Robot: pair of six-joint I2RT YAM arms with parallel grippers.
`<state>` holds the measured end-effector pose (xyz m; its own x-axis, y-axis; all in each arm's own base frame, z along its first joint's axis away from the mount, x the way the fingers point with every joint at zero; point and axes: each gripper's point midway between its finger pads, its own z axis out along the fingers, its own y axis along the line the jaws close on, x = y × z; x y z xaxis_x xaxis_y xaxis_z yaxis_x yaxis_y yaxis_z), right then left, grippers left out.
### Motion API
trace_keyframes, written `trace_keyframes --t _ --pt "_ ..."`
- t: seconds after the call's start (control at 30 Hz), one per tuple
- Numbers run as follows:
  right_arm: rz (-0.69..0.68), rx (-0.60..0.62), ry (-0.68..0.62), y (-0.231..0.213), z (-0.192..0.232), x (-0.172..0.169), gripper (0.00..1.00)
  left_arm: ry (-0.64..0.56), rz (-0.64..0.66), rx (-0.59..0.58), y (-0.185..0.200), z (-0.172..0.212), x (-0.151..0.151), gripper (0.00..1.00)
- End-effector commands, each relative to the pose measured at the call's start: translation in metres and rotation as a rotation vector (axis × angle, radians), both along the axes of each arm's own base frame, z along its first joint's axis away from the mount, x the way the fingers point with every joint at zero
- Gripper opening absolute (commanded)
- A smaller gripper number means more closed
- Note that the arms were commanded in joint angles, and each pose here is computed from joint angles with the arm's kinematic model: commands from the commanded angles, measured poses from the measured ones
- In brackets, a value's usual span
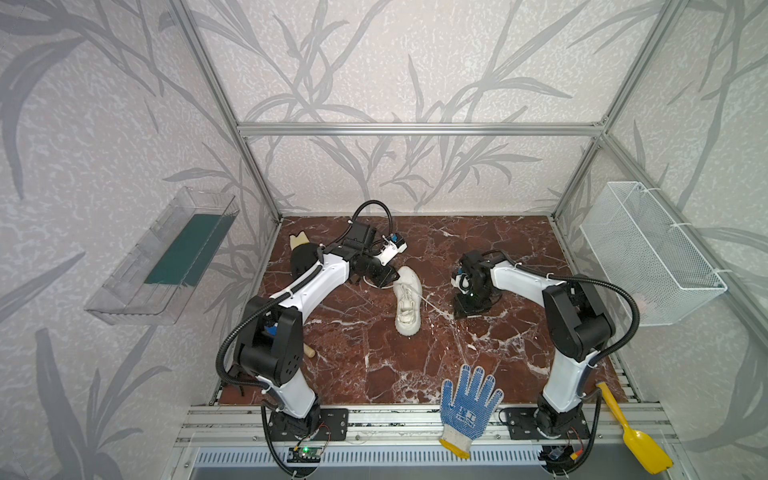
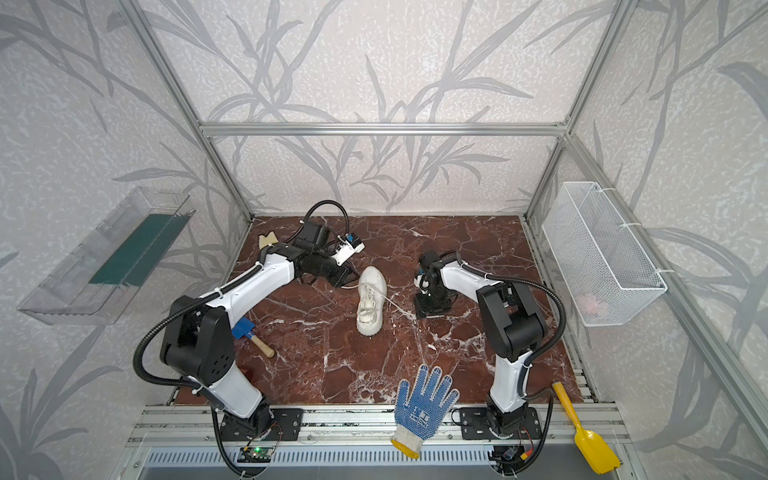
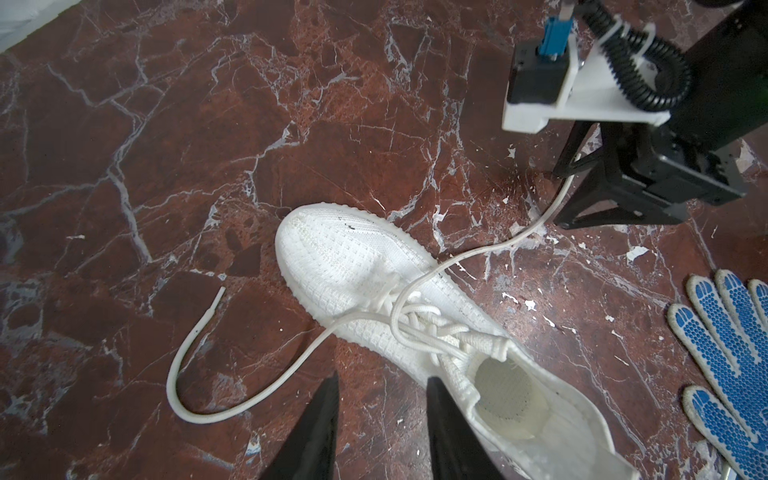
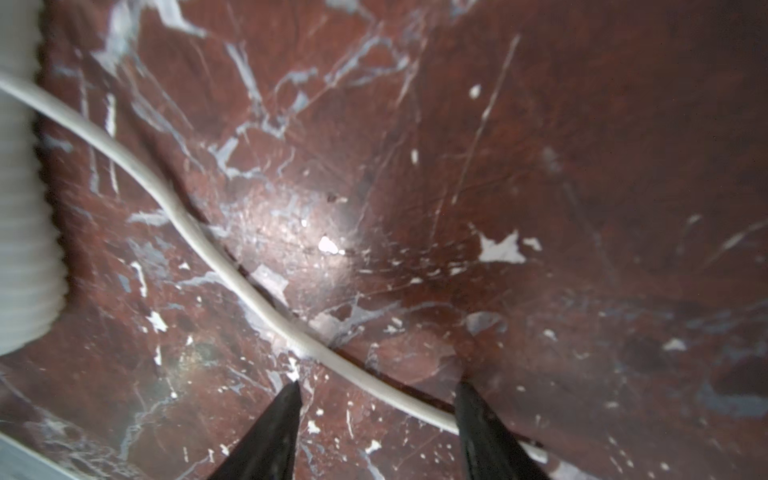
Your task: Tie the shoes
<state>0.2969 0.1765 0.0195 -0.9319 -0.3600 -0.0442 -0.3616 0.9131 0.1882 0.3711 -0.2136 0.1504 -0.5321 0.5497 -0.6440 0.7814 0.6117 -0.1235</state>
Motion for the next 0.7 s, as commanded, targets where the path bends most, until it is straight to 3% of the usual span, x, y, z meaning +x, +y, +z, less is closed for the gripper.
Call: trace_keyframes --t 0.0,0.33,0.67 --pt "0.089 -0.149 -0.035 -0.022 0.010 -0.001 0.61 -0.024 -0.006 -0.031 0.000 0.011 -0.007 0.38" --pt "0.217 -0.146 -0.026 -0.020 0.008 -0.005 0.60 -0.035 0.002 -0.019 0.004 0.012 -0.013 0.39" --pt "0.213 -0.187 -0.011 -0.027 -0.001 -0.011 0.42 -0.015 -0.001 -0.023 0.004 0.011 -0.016 0.39"
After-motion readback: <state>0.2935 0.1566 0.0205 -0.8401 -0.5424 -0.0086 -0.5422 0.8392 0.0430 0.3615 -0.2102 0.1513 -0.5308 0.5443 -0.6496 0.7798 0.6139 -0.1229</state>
